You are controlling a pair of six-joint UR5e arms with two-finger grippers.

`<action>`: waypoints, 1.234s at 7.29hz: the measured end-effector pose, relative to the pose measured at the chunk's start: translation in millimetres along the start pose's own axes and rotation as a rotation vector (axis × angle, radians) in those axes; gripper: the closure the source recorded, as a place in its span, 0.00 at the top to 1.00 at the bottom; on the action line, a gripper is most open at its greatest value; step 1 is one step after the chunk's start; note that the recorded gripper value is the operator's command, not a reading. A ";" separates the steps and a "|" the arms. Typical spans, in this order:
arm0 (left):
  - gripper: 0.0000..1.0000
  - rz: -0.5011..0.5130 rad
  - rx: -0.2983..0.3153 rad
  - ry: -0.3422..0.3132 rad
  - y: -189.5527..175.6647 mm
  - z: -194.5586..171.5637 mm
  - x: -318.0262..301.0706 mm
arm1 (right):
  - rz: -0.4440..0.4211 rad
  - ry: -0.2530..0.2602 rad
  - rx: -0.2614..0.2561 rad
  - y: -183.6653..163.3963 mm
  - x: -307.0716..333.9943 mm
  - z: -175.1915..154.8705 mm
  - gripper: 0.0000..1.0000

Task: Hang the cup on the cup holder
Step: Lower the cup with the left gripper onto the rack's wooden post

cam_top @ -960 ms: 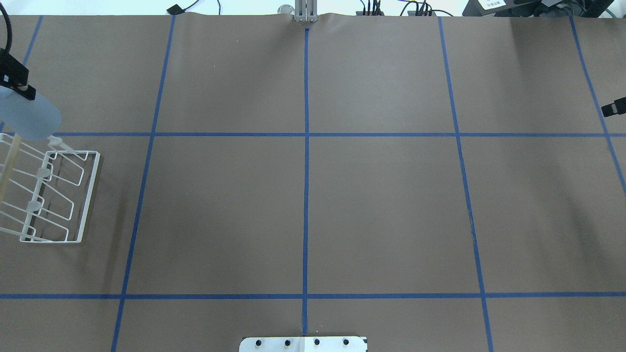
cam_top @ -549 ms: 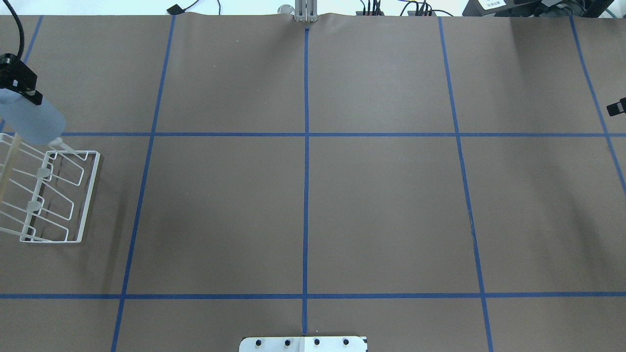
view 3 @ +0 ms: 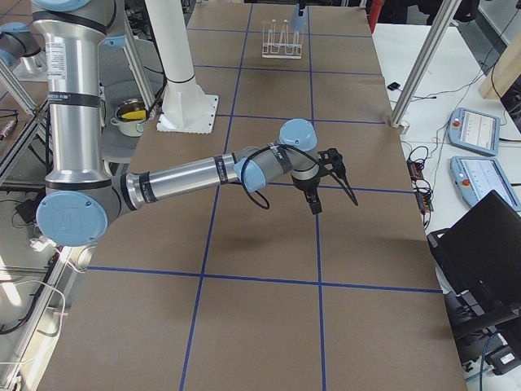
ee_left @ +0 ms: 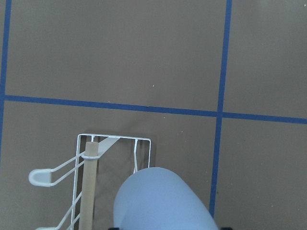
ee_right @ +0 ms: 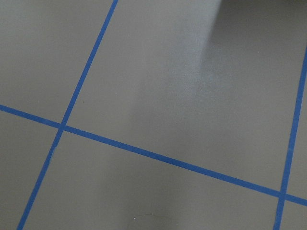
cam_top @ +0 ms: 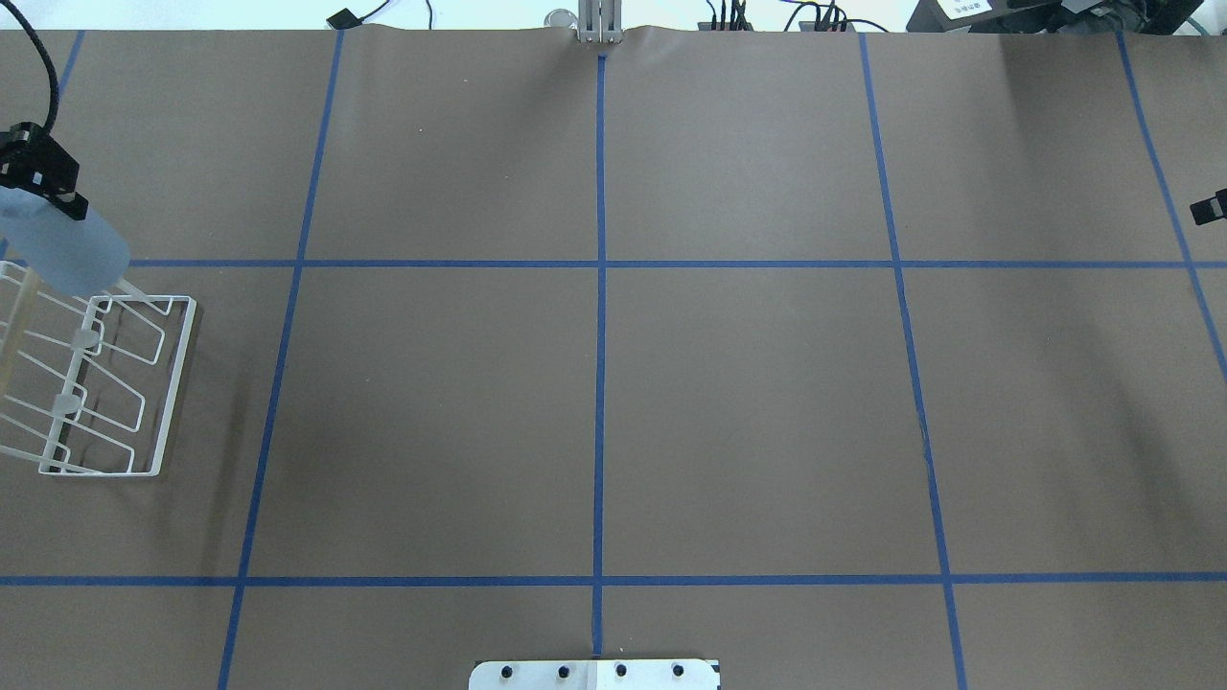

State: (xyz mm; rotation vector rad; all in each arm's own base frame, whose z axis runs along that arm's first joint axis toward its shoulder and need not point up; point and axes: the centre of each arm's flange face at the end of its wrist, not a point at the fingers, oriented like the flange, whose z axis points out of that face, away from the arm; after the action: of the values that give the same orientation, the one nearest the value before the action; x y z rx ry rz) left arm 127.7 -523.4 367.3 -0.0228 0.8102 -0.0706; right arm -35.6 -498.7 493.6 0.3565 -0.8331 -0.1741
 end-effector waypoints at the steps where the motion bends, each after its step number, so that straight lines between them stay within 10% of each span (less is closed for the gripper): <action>1: 0.00 0.007 0.002 0.007 -2.8 6.2 -1.6 | 0.001 0.000 0.000 0.0 -0.1 0.1 1.00; 9: 0.00 0.024 -0.031 0.061 -5.5 50.2 -25.8 | 0.004 -0.006 0.003 -0.5 -2.9 -1.4 1.00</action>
State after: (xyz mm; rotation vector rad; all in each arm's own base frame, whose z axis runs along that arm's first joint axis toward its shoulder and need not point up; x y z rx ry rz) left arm 146.1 -527.4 420.8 -0.0407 0.8722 -0.0360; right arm -36.6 -498.0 490.6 0.3571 -0.8396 -0.1707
